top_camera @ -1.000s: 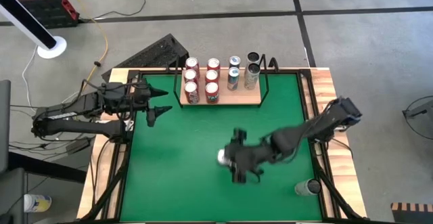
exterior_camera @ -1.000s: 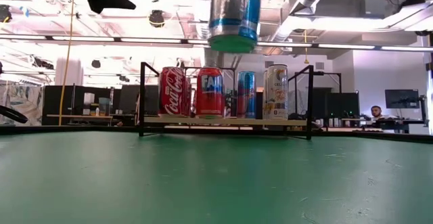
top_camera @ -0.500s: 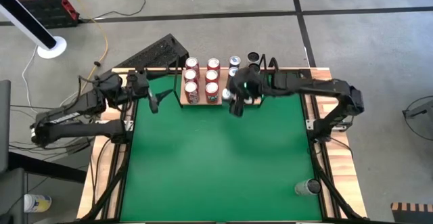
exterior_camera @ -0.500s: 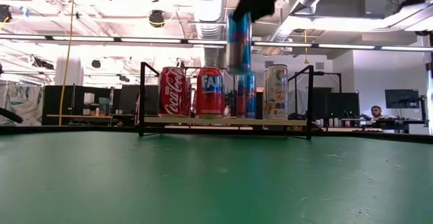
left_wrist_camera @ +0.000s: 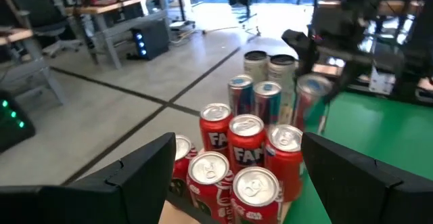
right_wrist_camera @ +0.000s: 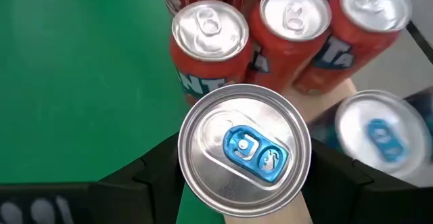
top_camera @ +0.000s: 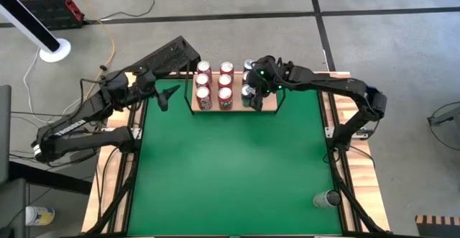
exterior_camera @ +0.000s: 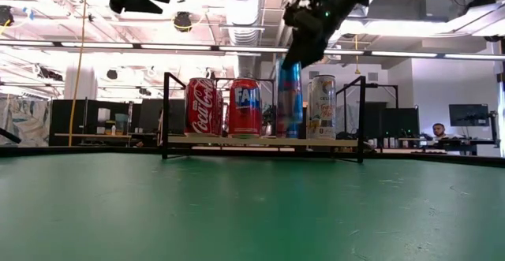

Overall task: Place canned beverage on shelf
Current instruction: Put the blue soda can on the shelf, then put the white soda can on the shelf

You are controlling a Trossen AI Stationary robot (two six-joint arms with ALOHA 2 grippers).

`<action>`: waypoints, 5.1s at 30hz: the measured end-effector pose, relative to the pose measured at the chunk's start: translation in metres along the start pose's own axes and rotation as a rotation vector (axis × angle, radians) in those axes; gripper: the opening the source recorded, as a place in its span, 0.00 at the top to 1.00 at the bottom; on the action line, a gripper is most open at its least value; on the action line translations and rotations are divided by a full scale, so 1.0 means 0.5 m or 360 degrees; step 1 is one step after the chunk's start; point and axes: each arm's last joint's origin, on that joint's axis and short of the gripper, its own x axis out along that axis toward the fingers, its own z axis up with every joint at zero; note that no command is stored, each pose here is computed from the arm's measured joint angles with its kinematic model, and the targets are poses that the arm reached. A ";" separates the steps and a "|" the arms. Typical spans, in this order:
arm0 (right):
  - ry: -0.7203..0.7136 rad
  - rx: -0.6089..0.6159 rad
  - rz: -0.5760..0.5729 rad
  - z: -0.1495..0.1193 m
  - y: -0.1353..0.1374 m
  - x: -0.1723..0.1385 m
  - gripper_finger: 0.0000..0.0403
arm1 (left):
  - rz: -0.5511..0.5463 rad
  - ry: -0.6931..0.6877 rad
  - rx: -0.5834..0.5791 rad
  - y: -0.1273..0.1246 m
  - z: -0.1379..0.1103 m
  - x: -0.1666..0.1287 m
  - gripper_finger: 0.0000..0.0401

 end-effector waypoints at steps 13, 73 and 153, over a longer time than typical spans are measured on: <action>-0.0053 0.0048 -0.0046 -0.038 -0.001 0.040 0.36 | 0.0079 0.0084 -0.0126 0.011 -0.012 0.041 0.24; 0.0036 0.0104 -0.0138 0.039 -0.013 -0.060 0.23 | 0.0078 0.0035 -0.0133 0.010 -0.007 0.055 0.24; 0.1292 -0.0477 0.0253 -0.368 0.616 -0.426 0.23 | -0.0715 0.0171 -0.0676 -0.148 -0.005 0.044 0.24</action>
